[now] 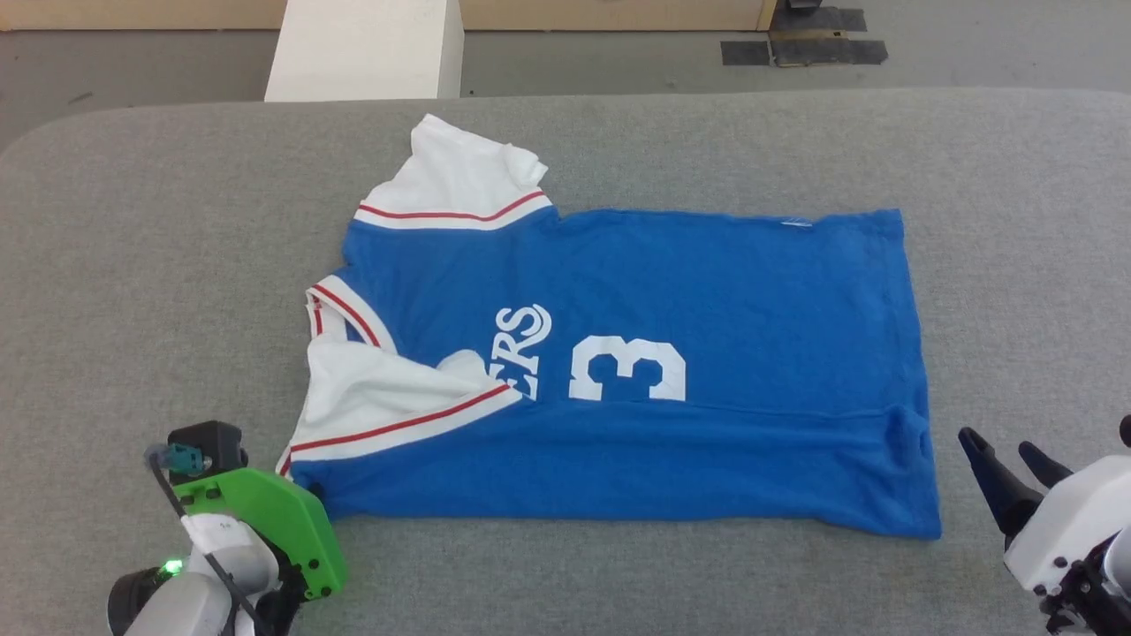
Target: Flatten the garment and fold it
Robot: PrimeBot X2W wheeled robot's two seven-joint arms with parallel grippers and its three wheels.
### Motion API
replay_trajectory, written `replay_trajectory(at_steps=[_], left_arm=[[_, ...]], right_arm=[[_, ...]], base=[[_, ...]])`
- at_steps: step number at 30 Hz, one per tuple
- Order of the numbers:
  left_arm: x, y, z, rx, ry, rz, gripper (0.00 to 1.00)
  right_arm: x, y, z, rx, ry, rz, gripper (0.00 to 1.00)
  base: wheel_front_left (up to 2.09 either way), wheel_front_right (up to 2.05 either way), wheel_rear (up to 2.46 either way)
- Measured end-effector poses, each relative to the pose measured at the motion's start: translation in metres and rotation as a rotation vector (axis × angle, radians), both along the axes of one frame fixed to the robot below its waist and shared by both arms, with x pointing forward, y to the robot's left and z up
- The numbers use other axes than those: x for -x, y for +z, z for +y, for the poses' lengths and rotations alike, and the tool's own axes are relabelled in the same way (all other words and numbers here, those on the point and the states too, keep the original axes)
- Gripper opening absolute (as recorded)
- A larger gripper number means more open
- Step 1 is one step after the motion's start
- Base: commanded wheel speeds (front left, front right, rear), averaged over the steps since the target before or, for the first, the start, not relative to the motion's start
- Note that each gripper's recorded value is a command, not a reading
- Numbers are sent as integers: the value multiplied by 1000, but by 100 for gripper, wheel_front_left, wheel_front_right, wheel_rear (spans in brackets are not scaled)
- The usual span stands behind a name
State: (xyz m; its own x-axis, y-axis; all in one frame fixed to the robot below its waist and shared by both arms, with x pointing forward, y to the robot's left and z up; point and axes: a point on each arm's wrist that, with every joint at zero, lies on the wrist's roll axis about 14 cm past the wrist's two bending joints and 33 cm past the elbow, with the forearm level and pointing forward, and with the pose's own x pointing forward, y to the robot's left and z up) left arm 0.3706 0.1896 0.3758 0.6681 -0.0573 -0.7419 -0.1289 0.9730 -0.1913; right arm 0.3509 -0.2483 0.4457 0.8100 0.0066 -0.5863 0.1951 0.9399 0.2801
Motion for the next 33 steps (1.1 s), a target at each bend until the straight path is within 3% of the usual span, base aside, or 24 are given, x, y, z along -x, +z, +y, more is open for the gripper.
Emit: replay_trajectory(at_steps=[8, 20, 21, 22, 23, 29, 33], left_arm=[[1, 34, -1, 55, 54, -152, 0], [11, 43, -12, 79, 42, -156, 0], [11, 42, -12, 79, 40, -152, 0], [11, 41, -13, 79, 39, -151, 0], [11, 41, -13, 79, 38, -150, 0], [8, 48, -9, 69, 46, -172, 0], [8, 60, 1, 52, 66, -197, 0]], right_arm=[[17, -25, 4, 125, 72, 181, 100], [11, -78, 22, 178, 198, 387, 100], [11, -79, 22, 171, 202, 398, 41], [10, -79, 23, 165, 206, 400, 24], [9, -80, 24, 159, 213, 405, 0], [1, -62, 20, 118, 210, 341, 0], [-6, -34, 5, 151, 210, 280, 0]], base=[[0, 0, 0], [0, 0, 0], [0, 0, 0], [0, 0, 0], [0, 0, 0], [0, 0, 0], [0, 0, 0]])
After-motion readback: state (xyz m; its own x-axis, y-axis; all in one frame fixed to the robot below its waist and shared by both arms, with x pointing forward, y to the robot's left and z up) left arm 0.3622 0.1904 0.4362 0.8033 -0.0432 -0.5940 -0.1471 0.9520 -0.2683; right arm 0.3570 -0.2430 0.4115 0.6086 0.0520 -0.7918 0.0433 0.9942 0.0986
